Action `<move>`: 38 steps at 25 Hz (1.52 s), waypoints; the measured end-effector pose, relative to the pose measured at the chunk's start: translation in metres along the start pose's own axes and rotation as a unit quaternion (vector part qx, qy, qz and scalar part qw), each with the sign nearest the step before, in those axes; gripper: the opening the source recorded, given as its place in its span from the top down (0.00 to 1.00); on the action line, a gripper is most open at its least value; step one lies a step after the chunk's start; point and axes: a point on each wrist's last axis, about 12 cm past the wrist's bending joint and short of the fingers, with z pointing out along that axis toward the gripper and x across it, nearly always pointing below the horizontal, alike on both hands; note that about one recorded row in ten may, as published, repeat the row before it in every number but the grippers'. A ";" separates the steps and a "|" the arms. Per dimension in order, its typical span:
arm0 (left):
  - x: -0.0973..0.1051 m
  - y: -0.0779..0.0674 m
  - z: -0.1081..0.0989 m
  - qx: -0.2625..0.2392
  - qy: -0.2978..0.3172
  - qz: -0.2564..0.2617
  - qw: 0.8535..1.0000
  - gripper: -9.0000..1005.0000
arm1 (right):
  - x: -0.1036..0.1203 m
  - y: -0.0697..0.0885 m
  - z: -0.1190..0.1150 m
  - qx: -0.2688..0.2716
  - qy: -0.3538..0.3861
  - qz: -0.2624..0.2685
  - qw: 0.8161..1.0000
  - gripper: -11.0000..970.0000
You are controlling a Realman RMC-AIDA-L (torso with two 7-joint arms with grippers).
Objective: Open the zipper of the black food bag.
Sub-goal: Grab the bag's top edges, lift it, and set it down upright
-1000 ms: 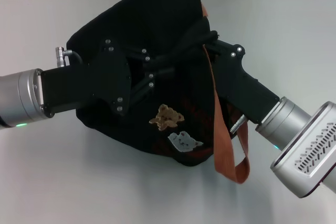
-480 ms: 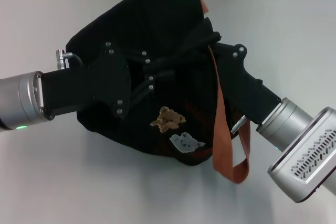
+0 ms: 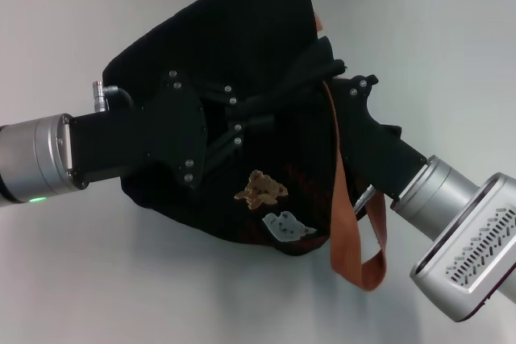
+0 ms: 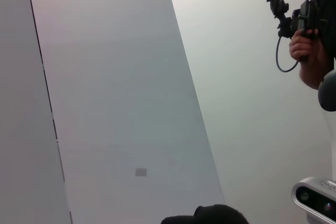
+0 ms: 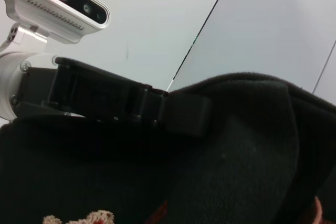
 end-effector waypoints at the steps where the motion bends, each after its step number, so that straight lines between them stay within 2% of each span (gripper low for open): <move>1: 0.000 0.000 0.000 0.000 0.000 0.000 1.000 0.92 | 0.000 0.000 0.000 0.000 0.000 0.000 1.000 0.95; 5: 0.000 -0.001 -0.002 -0.006 0.000 -0.001 1.000 0.92 | 0.000 0.000 -0.001 0.004 0.001 0.001 1.000 0.99; 9: 0.000 -0.002 -0.004 -0.010 0.000 -0.001 1.000 0.92 | 0.001 -0.002 -0.003 0.017 0.005 0.002 1.000 0.99; 20: 0.001 -0.009 -0.019 -0.042 -0.008 -0.003 0.999 0.92 | 0.008 -0.018 -0.014 0.042 0.011 0.050 0.998 0.99; 30: 0.001 -0.014 -0.030 -0.068 -0.012 -0.004 0.998 0.92 | 0.015 -0.023 -0.021 0.054 0.034 0.049 0.997 0.99; 38: 0.000 -0.018 -0.043 -0.109 -0.018 -0.003 0.994 0.92 | 0.018 -0.024 -0.027 0.067 0.049 0.049 0.995 0.99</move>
